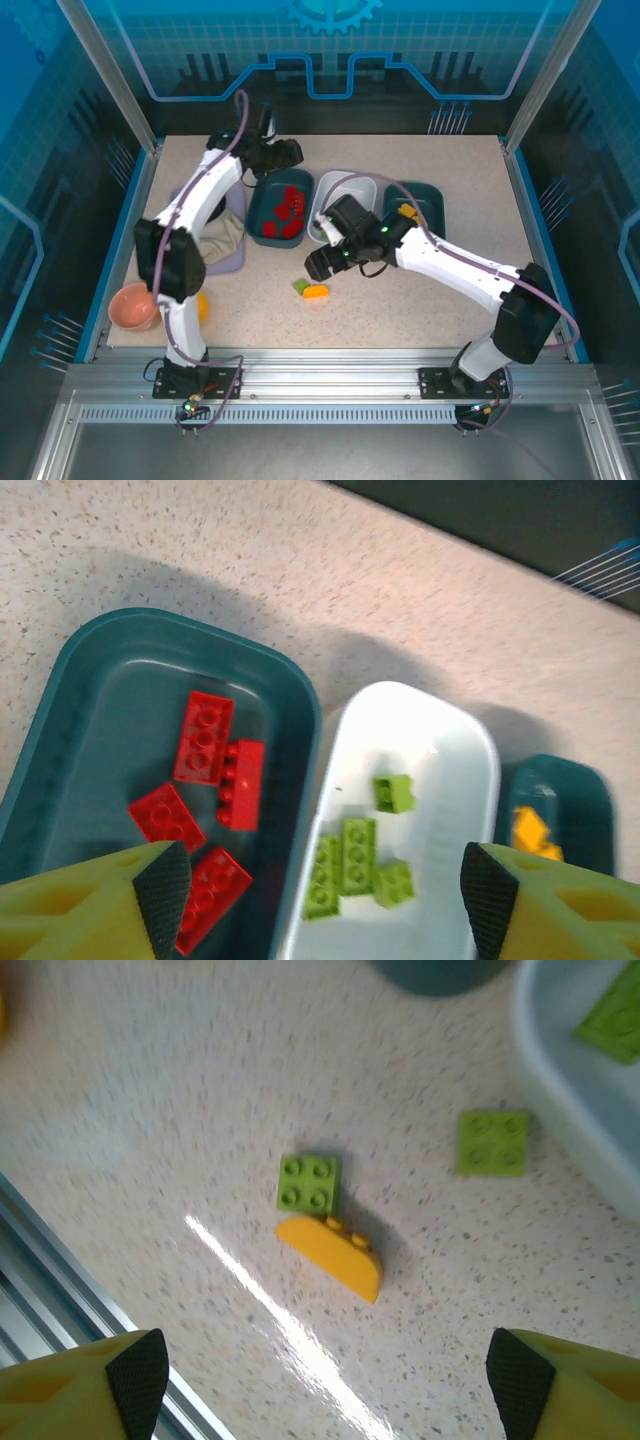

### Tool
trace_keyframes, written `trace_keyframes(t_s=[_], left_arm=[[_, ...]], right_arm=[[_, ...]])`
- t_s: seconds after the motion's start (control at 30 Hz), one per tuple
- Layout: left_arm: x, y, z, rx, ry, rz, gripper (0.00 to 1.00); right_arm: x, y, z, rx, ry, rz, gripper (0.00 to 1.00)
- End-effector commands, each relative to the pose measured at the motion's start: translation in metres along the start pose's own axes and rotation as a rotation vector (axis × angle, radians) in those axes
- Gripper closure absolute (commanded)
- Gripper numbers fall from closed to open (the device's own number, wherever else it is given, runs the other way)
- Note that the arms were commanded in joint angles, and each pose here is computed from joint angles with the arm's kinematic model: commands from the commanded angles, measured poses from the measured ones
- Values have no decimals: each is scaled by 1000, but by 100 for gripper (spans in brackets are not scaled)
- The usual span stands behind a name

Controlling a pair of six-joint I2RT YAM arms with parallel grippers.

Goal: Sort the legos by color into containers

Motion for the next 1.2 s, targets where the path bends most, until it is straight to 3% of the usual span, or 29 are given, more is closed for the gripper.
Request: trace_keyframes(t_s=[0.0,0.1,0.33,0.47,0.73,1.17], left_arm=[[24,1,34,128,28,45,24],[54,5,74,209,37,87,22],[109,41,190,349,118,15,15],[134,55,227,386,107,0,14],[151,62,249,432,94,-2,15],[147,59,249,420,114,15,16]], right_arm=[[-20,-2,24,245,114,86,13],[-35,0,32,348,171,101,11],[-64,5,33,512,231,161,11],[-83,0,27,549,247,215,10],[-112,-4,20,573,292,254,15],[-121,-9,24,494,346,246,50]])
Point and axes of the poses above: each hand's point on the last joint's axis, 136 mm out from that joint toward the fingers, its own x axis back along the fingers, its own y axis along the line the jaws close on, z = x × y, the point moved 3 cm from there along x, back along the fingers, and after that the axes turned 15 degrees about -x, right-handed, at the moved point
